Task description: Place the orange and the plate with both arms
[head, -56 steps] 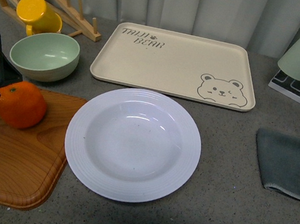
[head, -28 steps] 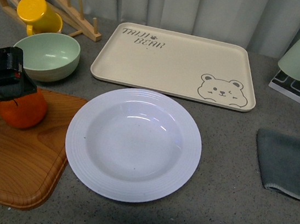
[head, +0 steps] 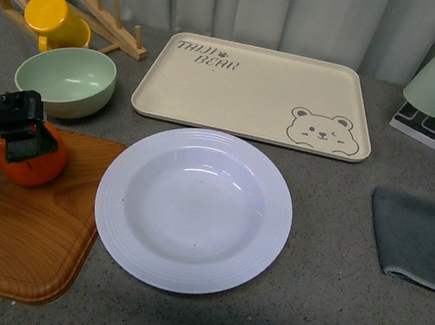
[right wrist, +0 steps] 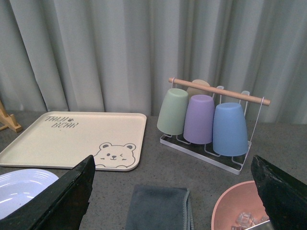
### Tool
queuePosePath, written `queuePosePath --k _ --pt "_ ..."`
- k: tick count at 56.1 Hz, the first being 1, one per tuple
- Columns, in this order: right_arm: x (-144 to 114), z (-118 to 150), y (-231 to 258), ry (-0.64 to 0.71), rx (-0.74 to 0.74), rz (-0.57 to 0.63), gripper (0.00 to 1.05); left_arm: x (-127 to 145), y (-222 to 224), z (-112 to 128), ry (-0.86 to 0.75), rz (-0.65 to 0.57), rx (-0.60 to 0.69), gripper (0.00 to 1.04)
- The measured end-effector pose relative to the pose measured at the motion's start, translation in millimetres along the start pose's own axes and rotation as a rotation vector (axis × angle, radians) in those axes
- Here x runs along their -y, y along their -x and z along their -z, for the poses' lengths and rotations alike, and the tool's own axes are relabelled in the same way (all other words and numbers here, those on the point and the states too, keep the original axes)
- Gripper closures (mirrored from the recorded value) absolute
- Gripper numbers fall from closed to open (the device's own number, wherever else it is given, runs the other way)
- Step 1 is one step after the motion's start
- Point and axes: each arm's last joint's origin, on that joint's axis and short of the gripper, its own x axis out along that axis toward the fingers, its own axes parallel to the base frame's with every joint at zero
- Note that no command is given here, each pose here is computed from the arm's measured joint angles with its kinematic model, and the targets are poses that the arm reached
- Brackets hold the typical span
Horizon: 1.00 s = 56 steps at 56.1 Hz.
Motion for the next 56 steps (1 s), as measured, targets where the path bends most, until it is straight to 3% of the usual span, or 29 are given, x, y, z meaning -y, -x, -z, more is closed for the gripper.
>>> queuePosePath --k 19,40,56 --pt "0.0 0.0 0.0 0.0 0.0 0.0 0.09 12.6 5.7 -3.5 -0.018 0.006 0.008 0.37" --pt "0.0 0.0 0.0 0.0 0.0 0.0 0.09 98.2 6.5 -17.4 -0.107 0.175 0.056 0.38" --pt "0.0 0.0 0.0 0.0 0.0 0.0 0.09 137.2 -14.1 12.0 -0.191 0.23 -0.044 0.38"
